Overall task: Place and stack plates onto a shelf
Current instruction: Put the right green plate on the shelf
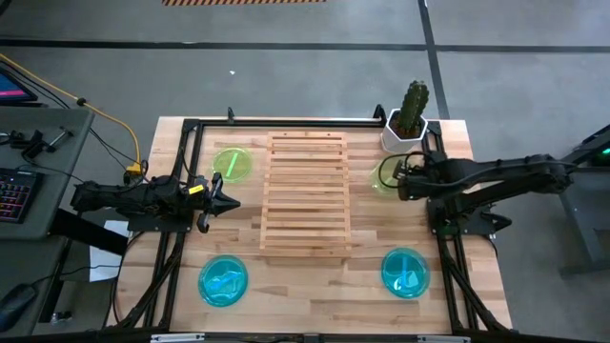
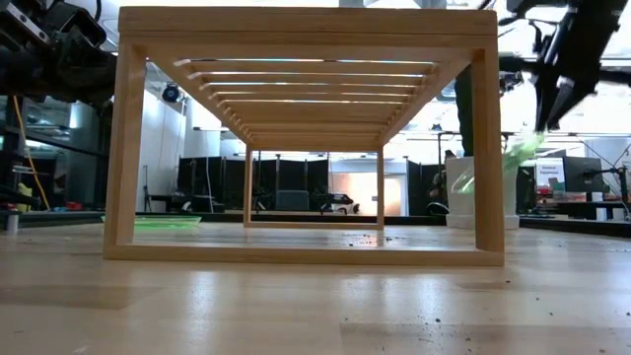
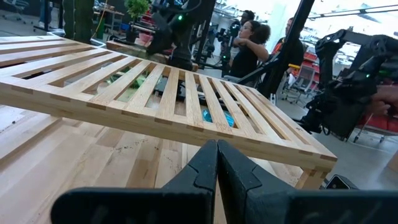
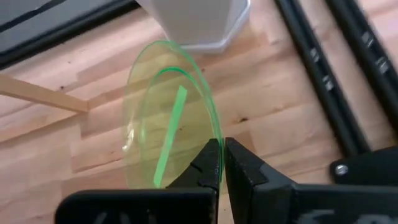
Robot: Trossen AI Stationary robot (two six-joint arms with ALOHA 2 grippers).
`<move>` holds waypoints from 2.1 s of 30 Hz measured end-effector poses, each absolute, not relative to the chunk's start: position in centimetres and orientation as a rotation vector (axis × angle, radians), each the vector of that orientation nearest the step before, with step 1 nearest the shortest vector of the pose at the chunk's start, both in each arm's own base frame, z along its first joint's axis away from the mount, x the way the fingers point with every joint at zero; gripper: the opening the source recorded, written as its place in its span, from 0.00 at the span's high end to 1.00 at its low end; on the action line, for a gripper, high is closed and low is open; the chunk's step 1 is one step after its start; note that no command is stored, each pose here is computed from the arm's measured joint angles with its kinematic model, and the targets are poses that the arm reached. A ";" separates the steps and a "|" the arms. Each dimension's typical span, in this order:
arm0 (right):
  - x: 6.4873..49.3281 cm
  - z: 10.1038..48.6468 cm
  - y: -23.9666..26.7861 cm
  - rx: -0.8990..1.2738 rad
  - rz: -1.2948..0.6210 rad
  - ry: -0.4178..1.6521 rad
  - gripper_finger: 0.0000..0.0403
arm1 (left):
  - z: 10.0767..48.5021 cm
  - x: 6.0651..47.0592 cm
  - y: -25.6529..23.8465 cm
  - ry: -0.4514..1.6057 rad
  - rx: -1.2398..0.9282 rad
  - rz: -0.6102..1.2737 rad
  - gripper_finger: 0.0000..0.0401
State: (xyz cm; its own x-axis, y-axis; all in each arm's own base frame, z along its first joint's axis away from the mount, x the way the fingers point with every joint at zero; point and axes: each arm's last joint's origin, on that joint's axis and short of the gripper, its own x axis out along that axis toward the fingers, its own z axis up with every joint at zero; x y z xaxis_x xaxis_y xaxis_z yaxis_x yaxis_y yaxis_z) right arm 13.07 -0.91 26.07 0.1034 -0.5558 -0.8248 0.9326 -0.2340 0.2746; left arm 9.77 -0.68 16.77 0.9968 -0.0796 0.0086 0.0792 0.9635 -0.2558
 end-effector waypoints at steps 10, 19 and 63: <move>11.8 33.1 -0.8 0.912 -1.327 0.595 1.00 | 16.8 9.8 -0.7 0.002 -0.259 -0.081 0.99; 11.1 38.2 -1.1 0.847 -1.208 0.443 1.00 | 16.8 9.8 -0.7 0.002 -0.259 -0.081 0.99; 26.5 30.9 -17.2 0.973 -0.358 0.493 1.00 | 16.8 9.8 -0.7 0.002 -0.259 -0.080 0.99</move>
